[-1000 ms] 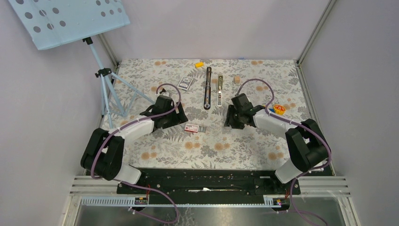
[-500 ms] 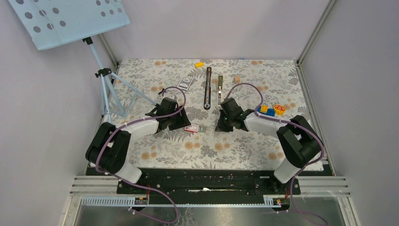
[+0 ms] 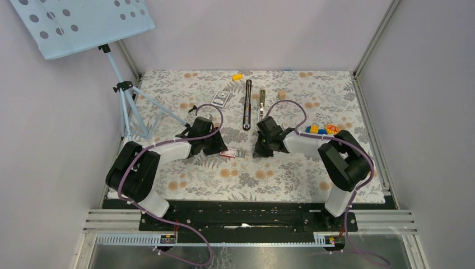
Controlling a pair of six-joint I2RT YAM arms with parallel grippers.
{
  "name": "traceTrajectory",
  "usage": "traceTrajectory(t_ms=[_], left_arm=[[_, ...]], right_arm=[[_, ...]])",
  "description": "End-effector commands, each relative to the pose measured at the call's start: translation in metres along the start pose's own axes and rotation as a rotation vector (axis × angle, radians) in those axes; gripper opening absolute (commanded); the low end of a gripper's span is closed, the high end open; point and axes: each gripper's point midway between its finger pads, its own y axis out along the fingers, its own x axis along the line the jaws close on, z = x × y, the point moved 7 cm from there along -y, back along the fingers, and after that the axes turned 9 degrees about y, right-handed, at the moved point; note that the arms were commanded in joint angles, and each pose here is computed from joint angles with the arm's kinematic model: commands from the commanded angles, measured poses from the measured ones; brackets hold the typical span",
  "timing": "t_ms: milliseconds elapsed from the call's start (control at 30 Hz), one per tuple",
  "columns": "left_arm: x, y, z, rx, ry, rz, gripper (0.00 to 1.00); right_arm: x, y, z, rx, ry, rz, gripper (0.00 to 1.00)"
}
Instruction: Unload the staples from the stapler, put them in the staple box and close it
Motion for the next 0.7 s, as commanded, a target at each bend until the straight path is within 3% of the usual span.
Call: traceTrajectory(t_ms=[0,667], left_arm=[[-0.006,0.003,-0.002,-0.008,0.015,0.035,0.45],[-0.014,0.003,0.001,0.005,0.036,0.057,0.43]], right_arm=[[0.015,0.001,-0.003,0.004,0.007,-0.018,0.00],[0.031,0.013,0.008,0.080,-0.018,-0.047,0.00]])
